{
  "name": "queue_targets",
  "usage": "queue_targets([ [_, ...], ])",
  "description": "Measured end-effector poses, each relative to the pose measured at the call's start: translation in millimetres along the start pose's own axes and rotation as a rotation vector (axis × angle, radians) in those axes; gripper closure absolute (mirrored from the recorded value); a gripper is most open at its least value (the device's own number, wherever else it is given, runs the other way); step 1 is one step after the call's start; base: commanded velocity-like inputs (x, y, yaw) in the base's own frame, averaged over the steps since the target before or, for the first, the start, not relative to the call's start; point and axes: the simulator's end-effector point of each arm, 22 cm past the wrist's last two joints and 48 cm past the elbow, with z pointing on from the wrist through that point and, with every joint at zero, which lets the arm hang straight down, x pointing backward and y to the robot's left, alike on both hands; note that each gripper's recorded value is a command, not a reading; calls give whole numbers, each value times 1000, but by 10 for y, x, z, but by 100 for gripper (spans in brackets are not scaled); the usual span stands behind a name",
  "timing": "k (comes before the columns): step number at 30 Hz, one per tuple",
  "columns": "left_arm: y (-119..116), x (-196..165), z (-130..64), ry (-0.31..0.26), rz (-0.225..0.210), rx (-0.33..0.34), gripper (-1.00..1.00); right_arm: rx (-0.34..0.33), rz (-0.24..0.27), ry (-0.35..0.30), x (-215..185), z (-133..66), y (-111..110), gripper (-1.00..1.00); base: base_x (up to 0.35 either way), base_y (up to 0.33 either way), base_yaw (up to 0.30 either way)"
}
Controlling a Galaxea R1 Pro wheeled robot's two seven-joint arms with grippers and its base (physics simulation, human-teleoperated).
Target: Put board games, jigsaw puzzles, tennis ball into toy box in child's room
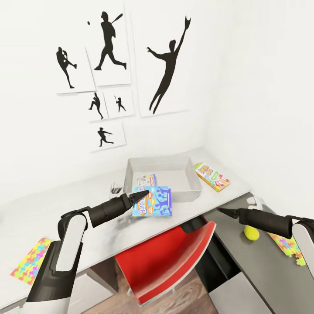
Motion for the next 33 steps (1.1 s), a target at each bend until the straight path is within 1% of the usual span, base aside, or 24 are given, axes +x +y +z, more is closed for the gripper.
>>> queue_targets([
  [8, -3, 0, 1, 0, 0, 0, 100, -1, 0, 1, 4, 3, 6, -100, 27, -21, 82],
  [19, 1, 3, -4, -1, 0, 0, 100, -2, 0, 1, 4, 1, 7, -100, 195, -81, 14],
  [28, 3, 8, -2, 0, -1, 0, 100, -2, 0, 1, 4, 3, 6, -100, 29, -7, 5],
  [33, 3, 9, -2, 0, -2, 0, 100, -2, 0, 1, 5, 4, 6, -100, 8, -2, 117],
])
